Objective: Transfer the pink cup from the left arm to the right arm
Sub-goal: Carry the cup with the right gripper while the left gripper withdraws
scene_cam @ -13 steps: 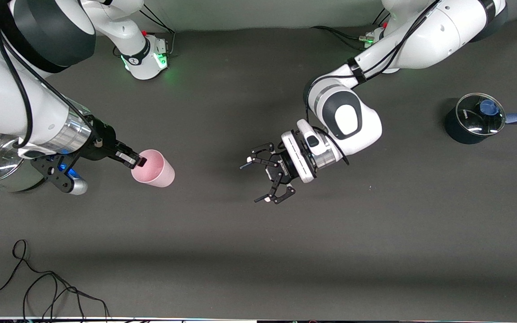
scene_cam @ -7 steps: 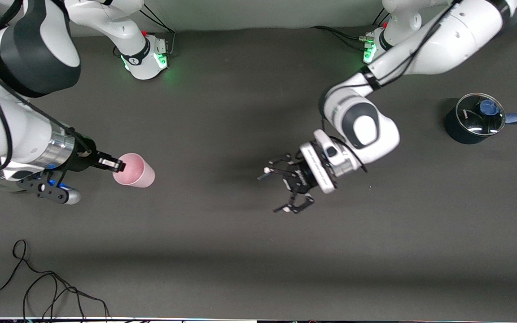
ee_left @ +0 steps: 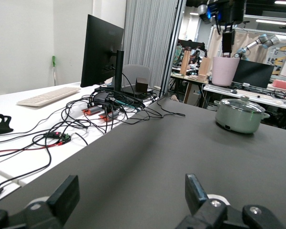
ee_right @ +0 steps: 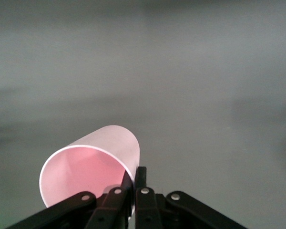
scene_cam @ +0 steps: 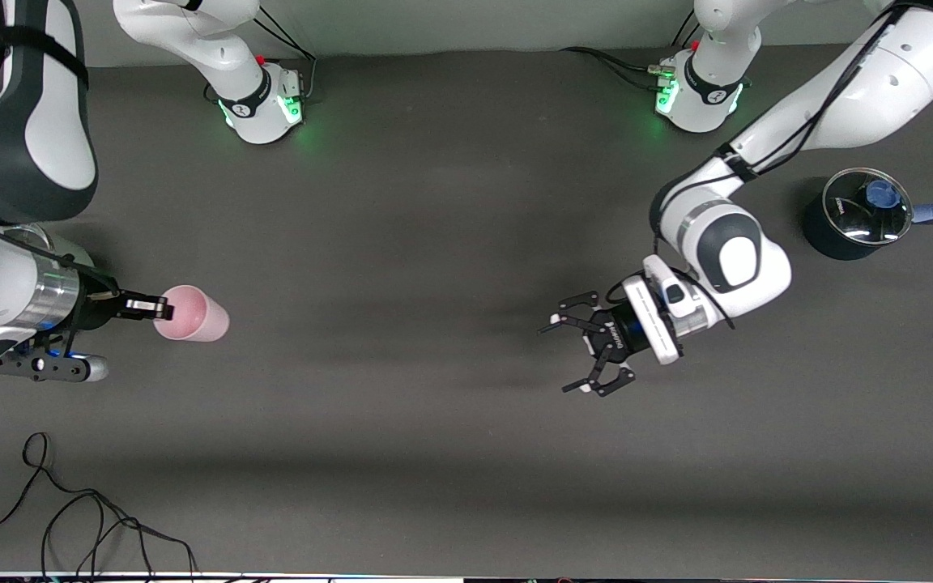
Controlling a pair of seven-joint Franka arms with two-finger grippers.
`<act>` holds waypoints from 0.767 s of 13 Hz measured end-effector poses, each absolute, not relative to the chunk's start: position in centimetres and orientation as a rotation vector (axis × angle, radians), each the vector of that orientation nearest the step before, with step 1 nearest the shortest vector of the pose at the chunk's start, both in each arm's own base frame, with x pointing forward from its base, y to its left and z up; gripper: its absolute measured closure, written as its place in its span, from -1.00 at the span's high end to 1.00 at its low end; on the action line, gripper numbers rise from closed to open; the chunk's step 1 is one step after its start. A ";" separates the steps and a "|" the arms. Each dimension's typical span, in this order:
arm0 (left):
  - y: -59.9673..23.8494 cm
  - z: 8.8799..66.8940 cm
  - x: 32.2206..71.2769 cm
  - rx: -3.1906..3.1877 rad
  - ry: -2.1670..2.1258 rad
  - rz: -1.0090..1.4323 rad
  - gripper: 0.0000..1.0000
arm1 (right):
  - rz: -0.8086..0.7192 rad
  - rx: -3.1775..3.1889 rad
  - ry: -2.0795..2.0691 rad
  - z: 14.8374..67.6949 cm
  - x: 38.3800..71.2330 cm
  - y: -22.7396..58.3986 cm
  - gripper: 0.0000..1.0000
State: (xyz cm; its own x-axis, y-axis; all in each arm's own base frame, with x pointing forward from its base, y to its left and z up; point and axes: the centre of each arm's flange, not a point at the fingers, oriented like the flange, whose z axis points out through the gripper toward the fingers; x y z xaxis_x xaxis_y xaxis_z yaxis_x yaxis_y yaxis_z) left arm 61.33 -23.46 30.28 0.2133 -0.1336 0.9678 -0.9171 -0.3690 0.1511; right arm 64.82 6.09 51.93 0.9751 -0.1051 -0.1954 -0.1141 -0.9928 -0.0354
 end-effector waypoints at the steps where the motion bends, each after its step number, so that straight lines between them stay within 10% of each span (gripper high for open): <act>1: -22.3 29.8 61.1 1.666 -1.008 1.222 0.98 | 0.309 -3.091 0.145 51.1 64.8 5.7 -0.92; 10: -8.5 34.1 62.2 1.696 -1.072 0.542 0.99 | 0.203 -3.126 0.026 41.4 62.8 0.2 -0.92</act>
